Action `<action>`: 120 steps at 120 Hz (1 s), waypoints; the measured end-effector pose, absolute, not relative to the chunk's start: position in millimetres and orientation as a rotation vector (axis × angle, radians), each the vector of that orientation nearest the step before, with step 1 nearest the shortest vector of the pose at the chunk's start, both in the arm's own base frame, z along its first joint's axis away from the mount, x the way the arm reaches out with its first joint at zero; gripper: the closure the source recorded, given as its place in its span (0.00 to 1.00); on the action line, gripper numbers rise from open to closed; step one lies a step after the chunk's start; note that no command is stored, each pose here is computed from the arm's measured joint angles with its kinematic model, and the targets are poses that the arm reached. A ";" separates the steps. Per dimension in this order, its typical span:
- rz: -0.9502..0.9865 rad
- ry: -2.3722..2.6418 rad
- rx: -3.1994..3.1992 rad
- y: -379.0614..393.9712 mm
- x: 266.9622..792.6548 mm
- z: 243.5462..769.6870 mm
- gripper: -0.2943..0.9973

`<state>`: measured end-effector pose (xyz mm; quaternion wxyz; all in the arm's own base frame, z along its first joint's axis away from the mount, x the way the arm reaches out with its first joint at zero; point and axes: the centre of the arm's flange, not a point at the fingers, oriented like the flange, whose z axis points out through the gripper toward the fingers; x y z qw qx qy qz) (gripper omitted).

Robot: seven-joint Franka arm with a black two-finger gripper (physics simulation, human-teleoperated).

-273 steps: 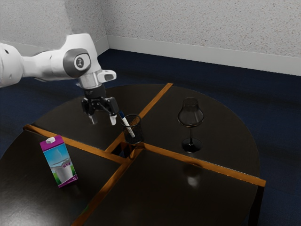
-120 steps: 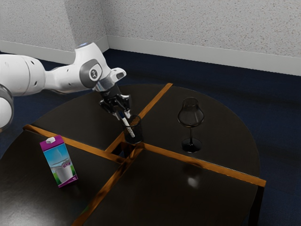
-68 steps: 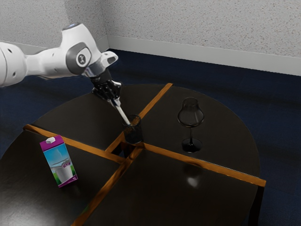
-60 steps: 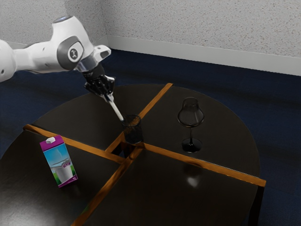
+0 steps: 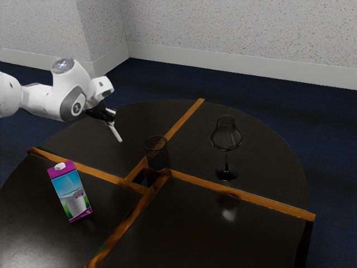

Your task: Take the marker out of the pen holder and place it to the left of the pen holder.

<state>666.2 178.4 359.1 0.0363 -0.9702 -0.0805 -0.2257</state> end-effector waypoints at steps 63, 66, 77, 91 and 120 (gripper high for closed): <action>-0.684 -0.134 -2.980 112.6 609.3 517.9 0.30; -0.623 -0.139 -3.016 104.0 605.4 523.7 0.29; -0.423 -0.057 -3.101 58.5 599.5 547.7 0.27; -0.186 0.099 -3.126 2.7 588.2 544.0 0.25; 0.054 0.085 -3.121 12.2 573.4 529.5 0.24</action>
